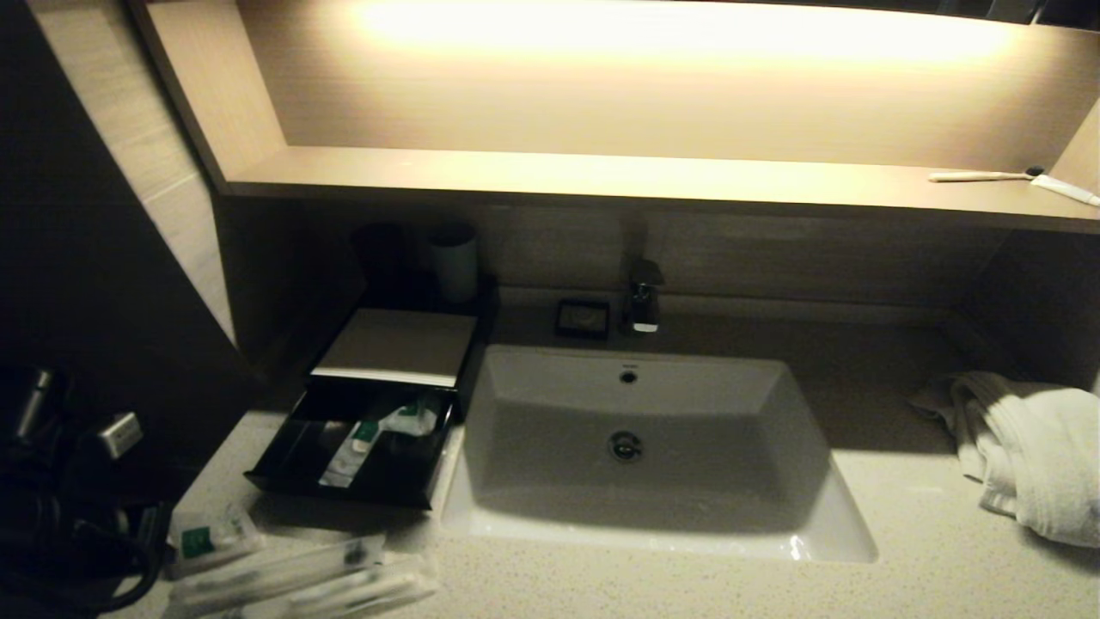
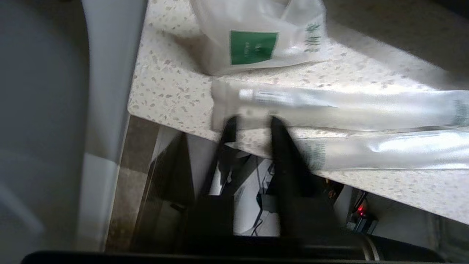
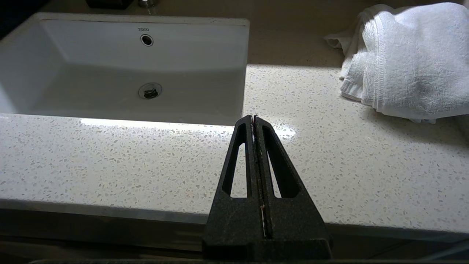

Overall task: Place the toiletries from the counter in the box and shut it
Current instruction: Pick up the bathroom toiletry

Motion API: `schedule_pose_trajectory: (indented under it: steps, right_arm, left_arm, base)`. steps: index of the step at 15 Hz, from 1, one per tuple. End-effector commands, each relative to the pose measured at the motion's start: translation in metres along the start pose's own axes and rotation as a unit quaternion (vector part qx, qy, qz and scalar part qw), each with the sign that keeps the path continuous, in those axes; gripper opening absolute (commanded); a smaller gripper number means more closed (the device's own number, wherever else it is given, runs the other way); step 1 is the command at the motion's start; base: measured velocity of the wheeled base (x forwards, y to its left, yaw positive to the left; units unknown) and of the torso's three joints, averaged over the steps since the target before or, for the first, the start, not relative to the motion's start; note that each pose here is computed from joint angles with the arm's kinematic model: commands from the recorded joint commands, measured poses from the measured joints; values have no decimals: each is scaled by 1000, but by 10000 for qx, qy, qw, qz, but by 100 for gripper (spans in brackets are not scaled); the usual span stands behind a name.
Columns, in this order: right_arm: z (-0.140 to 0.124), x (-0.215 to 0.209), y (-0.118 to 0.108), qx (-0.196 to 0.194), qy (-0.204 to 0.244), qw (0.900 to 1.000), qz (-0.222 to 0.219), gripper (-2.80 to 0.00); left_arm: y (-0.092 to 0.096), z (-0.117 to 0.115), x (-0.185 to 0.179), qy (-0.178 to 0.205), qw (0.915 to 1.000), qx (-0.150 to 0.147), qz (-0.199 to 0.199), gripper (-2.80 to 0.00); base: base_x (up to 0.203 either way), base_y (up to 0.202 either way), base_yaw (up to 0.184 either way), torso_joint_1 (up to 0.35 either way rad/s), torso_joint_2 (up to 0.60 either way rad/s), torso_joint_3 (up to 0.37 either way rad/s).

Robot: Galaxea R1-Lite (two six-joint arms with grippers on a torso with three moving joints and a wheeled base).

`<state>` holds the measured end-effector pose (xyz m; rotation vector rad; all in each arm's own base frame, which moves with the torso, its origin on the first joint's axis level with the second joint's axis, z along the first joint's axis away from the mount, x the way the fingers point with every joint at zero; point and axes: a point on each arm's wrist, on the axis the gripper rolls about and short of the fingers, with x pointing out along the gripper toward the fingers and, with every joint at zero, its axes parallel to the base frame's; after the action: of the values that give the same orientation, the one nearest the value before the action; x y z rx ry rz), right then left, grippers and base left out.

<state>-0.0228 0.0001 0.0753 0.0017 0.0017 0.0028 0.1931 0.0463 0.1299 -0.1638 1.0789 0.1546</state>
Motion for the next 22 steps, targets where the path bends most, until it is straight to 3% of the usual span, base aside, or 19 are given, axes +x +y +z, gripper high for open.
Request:
schedule_pose_trajectory:
  steps: [1, 11, 22]
  right_arm:
    - [0, 0, 0, -1, -1, 10000, -5, -280]
    - [0, 0, 0, -1, -1, 10000, 2, -280]
    - [0, 0, 0, -1, -1, 10000, 2, -280]
  left_arm:
    - [1, 0, 5, 113, 9999, -9, 9, 0]
    - [1, 9, 22, 156, 9995, -30, -255, 0]
    - [5, 15, 42, 224, 9993, -108, -262, 0]
  base:
    - [0, 0, 0, 0, 0, 0]
    - [0, 0, 0, 0, 0, 0]
    - [0, 0, 0, 0, 0, 0]
